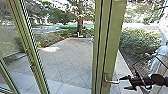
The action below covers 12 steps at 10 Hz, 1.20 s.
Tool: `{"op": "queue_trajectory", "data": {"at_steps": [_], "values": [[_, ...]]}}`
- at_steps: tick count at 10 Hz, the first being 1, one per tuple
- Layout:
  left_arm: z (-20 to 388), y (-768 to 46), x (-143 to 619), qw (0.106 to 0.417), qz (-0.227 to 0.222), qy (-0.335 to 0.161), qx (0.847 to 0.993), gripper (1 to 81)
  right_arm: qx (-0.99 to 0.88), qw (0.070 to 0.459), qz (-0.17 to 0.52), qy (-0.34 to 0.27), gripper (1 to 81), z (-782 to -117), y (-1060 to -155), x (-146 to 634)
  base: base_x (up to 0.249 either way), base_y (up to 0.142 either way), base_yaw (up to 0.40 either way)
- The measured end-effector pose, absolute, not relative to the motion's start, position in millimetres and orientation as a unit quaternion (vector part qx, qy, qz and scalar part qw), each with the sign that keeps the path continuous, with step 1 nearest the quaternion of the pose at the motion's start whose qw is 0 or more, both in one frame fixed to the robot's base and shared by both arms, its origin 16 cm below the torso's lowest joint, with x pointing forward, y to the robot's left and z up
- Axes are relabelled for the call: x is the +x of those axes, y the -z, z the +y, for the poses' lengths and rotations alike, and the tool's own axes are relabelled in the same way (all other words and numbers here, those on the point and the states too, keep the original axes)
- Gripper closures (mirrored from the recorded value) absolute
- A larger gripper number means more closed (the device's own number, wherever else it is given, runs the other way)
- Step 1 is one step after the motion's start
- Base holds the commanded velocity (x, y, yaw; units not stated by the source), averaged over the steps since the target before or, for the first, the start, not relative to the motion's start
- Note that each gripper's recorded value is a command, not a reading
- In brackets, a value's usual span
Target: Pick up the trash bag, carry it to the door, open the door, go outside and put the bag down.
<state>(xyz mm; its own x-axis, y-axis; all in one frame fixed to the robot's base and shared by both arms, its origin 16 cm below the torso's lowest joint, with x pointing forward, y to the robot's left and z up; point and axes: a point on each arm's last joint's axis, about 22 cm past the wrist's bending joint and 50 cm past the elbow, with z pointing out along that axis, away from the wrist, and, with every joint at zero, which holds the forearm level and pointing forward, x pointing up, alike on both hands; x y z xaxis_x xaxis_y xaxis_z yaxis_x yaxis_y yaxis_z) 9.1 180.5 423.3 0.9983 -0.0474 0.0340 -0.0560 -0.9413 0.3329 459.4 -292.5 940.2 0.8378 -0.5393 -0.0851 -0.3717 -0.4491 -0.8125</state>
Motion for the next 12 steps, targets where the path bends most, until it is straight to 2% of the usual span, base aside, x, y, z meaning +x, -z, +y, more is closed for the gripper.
{"op": "queue_trajectory", "data": {"at_steps": [12], "values": [[185,-423,9,0.166,-0.026,-0.012,0.986,81.1,-0.849,0.421,0.317,0.043,1.0,-250,-890,525,0.0,0.0,0.0]]}}
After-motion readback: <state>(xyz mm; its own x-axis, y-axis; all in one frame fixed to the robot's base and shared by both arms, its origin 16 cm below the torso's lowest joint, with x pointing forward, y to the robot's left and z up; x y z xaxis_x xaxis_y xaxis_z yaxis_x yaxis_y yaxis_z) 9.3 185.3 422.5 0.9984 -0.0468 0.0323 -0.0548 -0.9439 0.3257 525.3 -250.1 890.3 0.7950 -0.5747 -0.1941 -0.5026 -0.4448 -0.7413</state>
